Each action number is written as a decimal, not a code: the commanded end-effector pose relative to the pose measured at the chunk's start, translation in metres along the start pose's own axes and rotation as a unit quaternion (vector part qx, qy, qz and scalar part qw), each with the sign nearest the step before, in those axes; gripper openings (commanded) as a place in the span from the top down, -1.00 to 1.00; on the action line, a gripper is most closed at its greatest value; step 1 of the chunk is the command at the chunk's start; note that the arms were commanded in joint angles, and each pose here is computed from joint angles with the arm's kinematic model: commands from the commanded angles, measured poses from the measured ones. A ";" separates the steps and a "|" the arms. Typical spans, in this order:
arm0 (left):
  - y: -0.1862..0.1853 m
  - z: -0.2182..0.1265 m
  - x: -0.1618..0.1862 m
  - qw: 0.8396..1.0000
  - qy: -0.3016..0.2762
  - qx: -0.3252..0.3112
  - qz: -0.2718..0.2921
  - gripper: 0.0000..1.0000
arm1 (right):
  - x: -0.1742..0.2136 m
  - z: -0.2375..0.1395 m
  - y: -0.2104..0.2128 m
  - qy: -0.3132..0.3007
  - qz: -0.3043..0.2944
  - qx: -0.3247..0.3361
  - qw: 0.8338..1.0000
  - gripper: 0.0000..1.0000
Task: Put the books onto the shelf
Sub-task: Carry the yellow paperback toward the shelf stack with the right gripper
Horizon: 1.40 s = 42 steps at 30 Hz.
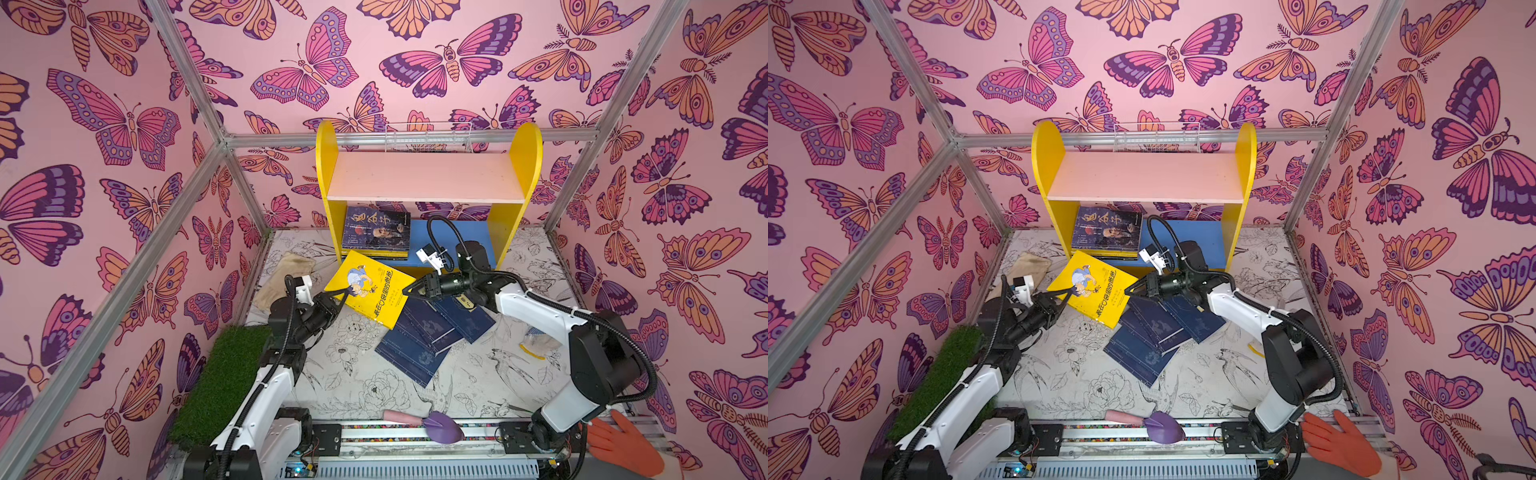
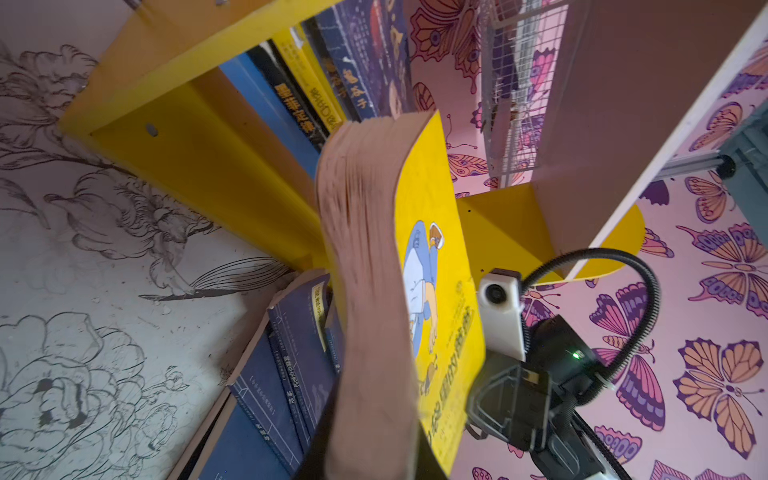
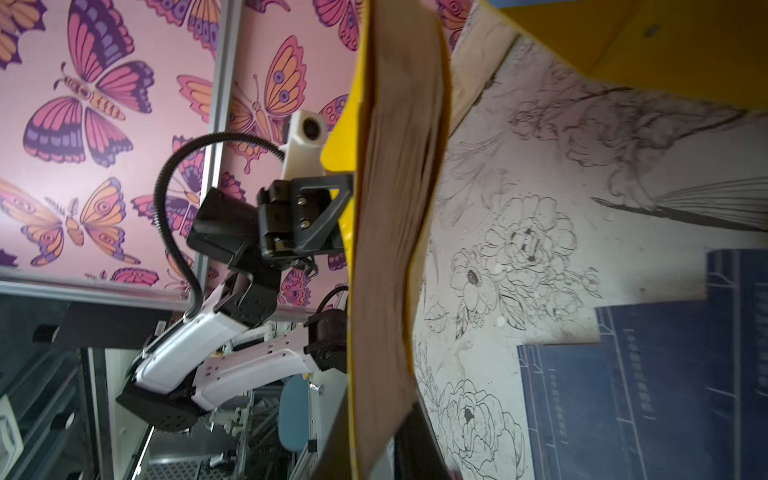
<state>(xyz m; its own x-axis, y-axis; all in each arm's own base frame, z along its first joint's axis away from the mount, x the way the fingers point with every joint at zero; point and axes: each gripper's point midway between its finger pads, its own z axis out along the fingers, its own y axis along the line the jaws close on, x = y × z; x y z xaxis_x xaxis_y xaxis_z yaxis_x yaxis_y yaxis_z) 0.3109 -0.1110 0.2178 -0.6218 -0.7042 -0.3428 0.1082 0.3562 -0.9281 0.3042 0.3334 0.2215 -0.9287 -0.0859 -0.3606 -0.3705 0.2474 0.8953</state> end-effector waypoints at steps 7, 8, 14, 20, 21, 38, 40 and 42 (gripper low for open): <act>-0.037 -0.017 -0.009 0.988 -0.074 0.133 0.022 1.00 | -0.013 -0.014 0.003 -0.047 -0.026 -0.011 0.999 -0.53; -0.042 -0.017 -0.013 0.986 -0.083 0.143 0.026 1.00 | -0.007 -0.009 0.008 -0.035 -0.030 -0.022 0.999 -0.54; -0.076 -0.020 -0.033 0.971 -0.123 0.202 0.043 1.00 | 0.026 0.013 0.016 0.028 -0.041 -0.042 0.998 -0.46; -0.113 -0.019 -0.042 0.957 -0.130 0.250 0.064 1.00 | 0.026 0.010 0.022 0.025 -0.050 -0.046 0.997 -0.39; -0.116 -0.020 -0.043 0.956 -0.133 0.254 0.068 1.00 | 0.026 0.010 0.023 0.025 -0.050 -0.047 0.997 -0.38; -0.132 -0.010 -0.037 0.946 -0.146 0.270 0.101 1.00 | -0.006 0.017 0.077 -0.014 -0.073 -0.125 0.989 0.26; -0.129 -0.005 -0.036 0.947 -0.148 0.265 0.104 1.00 | -0.010 0.015 0.083 -0.024 -0.076 -0.122 0.989 0.41; -0.123 -0.001 -0.034 0.949 -0.149 0.258 0.105 1.00 | -0.016 0.012 0.092 -0.036 -0.085 -0.123 0.988 0.55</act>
<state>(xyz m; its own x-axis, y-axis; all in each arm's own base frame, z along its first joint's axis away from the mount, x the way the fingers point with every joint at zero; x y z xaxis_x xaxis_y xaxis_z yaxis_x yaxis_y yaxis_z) 0.3274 -0.1263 0.3138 -0.3791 -0.8246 -0.4199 0.5021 0.1979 -0.8419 0.2852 0.3631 0.2678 -0.8974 -0.0690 -0.4358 -0.4394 0.0506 0.8969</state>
